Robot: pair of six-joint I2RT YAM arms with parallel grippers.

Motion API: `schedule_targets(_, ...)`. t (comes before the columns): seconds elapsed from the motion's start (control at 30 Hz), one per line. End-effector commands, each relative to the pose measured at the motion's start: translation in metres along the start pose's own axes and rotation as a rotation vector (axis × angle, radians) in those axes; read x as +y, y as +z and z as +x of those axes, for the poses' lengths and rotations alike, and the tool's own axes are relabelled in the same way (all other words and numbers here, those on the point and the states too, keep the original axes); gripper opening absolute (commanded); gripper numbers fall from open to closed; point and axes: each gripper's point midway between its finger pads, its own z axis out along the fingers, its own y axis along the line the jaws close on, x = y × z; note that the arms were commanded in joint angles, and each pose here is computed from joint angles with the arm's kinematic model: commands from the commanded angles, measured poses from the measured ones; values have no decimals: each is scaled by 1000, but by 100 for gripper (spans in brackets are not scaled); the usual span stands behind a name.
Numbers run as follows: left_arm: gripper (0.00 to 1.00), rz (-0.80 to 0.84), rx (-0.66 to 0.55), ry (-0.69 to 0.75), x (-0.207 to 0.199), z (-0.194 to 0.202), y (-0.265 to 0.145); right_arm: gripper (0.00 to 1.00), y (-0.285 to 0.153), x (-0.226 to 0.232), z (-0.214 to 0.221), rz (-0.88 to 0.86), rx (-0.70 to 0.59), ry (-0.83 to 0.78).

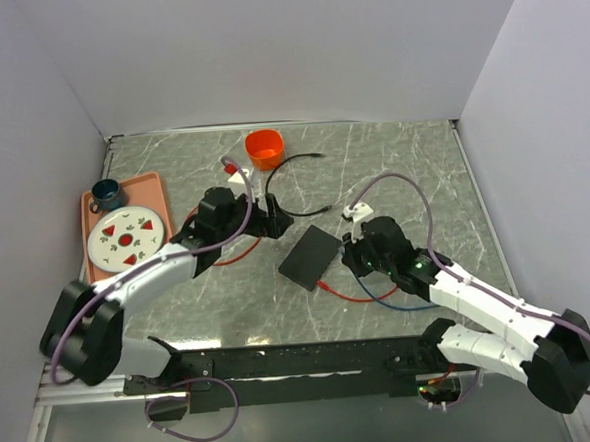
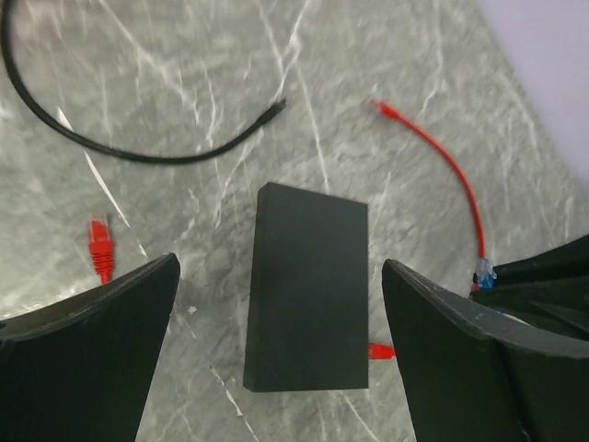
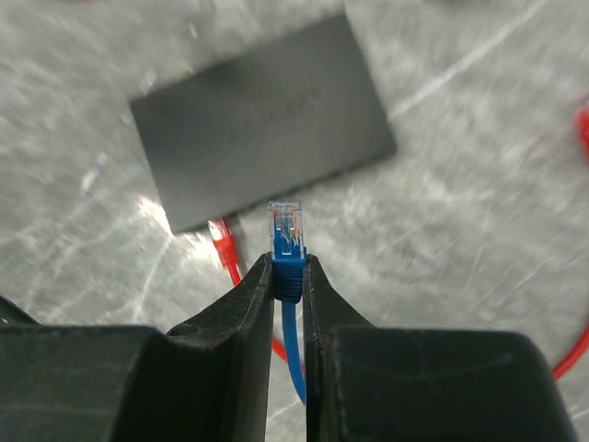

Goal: Insert the plug into the switch port

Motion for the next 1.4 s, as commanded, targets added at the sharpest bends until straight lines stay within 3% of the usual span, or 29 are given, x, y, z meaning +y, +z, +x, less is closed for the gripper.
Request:
schedule_targets(0.0, 97, 140, 49, -34, -17, -1, 22, 0, 7, -3, 5, 32, 39, 60)
schedule_targets(0.23, 97, 122, 150, -68, -3, 29, 40, 0, 28, 18, 30, -13, 198, 177)
schedule_targets(0.6, 97, 128, 298, -71, 14, 74, 54, 0, 58, 22, 62, 92, 282, 140)
schedule_targets(0.87, 100, 169, 390, -66, 16, 95, 66, 0, 65, 16, 58, 146, 280, 110)
schedule_targets(1.1, 85, 210, 440, -83, 16, 110, 78, 0, 72, 14, 57, 157, 304, 77)
schedule_targets(1.37, 82, 205, 441, -93, 19, 111, 86, 0, 70, 16, 68, 140, 329, 82)
